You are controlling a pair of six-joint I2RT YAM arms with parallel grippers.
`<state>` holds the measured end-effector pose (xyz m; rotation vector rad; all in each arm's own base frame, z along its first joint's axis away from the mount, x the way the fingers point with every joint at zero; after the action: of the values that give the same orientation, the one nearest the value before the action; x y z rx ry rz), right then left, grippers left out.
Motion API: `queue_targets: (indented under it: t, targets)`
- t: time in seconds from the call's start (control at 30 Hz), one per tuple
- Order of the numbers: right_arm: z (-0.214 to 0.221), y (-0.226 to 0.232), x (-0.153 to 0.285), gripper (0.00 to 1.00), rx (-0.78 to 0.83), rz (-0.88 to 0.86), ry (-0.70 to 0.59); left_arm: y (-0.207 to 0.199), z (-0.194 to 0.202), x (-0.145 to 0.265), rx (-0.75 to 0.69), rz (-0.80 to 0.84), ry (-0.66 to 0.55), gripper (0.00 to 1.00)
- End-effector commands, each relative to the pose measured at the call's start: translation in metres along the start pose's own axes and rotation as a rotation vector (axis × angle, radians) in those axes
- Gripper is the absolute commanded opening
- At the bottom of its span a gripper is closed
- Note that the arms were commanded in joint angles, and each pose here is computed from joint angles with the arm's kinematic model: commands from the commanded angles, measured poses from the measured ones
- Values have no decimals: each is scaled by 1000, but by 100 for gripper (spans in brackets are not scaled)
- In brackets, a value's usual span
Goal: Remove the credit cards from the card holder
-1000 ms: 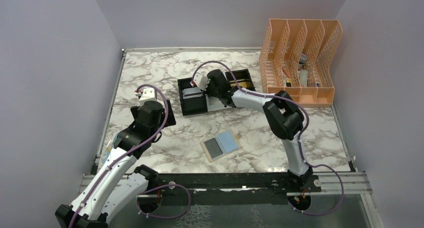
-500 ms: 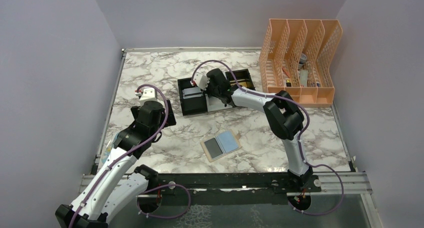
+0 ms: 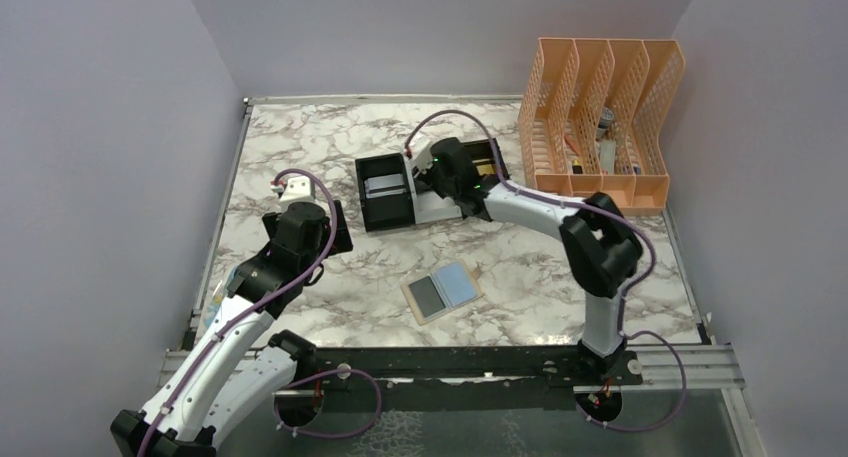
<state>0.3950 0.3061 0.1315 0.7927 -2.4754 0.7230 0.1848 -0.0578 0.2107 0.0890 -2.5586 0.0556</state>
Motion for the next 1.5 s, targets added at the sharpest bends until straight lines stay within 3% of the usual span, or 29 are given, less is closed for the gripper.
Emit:
queue_targets:
  t: [0.0, 0.1, 0.2, 0.27, 0.33, 0.4, 0.43, 0.53, 0.87, 1.47]
  targets:
    - [-30, -16, 55, 29, -307, 71, -201, 1, 3, 0, -9, 8, 8, 99]
    - [-19, -24, 79, 35, -449, 101, -237, 1, 4, -1, -10, 9, 9, 99]
    - [-10, -19, 88, 35, -623, -38, -202, 0, 4, -2, -14, 12, 13, 99]
    - [-7, -6, 85, 28, -679, -155, -147, 0, 5, -2, -17, 12, 16, 99]
    - [-7, 6, 76, 15, -686, -244, -80, 0, 5, -3, -18, 12, 18, 99]
    - [-5, 13, 61, 2, -678, -279, -1, 0, 5, -2, -18, 11, 16, 99]
    - [-10, 13, 53, 1, -671, -282, 22, 0, 5, -2, -17, 10, 17, 99]
    - [7, 15, 27, 1, -662, -223, 132, 0, 5, -3, -17, 7, 15, 99]
    - [30, 14, -18, 1, -560, -38, 260, -1, 7, -7, -31, 1, 35, 99]
    - [36, 4, -49, 1, -484, 140, 272, -2, 8, -9, -44, 2, 44, 99]
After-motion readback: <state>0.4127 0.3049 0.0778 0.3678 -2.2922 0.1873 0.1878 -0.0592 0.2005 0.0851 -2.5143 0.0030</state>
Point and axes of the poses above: each gripper's point midway between its finger pads, its own x axis back along the fingers, its own y axis along the line the jaws close on, z = x × y, the point moved 6 cm from there along x, back along the fingers, and after that the axes turned 7 degrees about -x, right-handed, at the moved point
